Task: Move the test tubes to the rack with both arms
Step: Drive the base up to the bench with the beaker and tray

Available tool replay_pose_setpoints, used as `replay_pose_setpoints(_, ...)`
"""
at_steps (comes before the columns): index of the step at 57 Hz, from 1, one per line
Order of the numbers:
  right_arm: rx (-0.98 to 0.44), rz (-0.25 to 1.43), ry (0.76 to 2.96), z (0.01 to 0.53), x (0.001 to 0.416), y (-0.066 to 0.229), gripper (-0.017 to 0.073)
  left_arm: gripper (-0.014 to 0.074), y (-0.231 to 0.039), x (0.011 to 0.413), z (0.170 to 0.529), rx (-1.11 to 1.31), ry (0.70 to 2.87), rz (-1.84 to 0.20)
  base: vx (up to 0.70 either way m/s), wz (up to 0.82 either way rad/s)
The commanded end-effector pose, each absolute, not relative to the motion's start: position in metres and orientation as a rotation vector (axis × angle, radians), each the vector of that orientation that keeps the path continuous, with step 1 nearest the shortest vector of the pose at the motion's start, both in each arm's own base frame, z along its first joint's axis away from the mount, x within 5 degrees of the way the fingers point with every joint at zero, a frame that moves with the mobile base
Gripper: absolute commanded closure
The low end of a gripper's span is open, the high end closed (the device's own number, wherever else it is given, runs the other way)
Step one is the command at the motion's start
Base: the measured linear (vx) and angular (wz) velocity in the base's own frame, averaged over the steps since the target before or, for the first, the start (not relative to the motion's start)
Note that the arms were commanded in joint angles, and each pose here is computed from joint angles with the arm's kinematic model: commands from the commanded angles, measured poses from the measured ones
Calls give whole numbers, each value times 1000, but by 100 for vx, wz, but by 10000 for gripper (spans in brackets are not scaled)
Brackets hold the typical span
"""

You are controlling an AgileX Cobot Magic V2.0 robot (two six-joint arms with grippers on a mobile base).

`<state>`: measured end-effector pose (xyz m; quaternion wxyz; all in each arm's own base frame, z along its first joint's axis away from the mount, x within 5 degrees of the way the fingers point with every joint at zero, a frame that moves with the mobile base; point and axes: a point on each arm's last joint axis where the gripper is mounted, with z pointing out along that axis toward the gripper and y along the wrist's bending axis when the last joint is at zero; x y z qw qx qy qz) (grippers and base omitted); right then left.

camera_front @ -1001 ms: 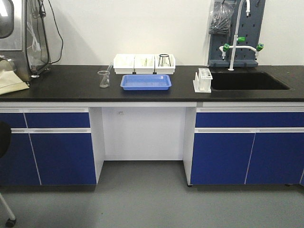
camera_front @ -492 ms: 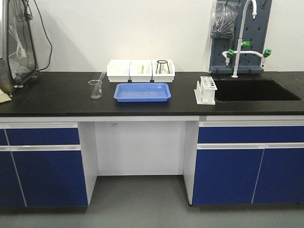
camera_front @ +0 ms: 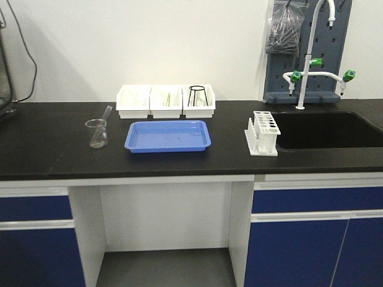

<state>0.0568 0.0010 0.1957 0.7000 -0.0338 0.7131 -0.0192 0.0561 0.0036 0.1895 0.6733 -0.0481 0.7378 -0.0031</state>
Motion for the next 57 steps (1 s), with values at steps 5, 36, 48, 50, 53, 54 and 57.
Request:
replay_pose_setpoints(5,-85,-57,1504,200,56,1,568,598,3,55,206,-103,1552,-15,50,-9)
replay_pose_setpoints(36,-85,-57,1504,200,56,1,568,598,3,55,206,-103,1552,-15,48,-3)
replay_pose_setpoints(48,-85,-57,1504,200,56,1,568,598,3,55,206,-103,1552,-15,46,6)
replay_pose_setpoints(50,-85,-57,1504,200,56,1,568,598,3,55,206,-103,1552,-15,44,5)
replay_pose_setpoints(53,-85,-57,1504,200,56,1,568,598,3,55,206,-103,1552,-15,43,5)
replay_pose_setpoints(54,-85,-57,1504,200,56,1,568,598,3,55,206,-103,1552,-15,43,4)
replay_pose_setpoints(57,-85,-57,1504,200,56,1,568,598,3,55,206,-103,1552,-15,42,5)
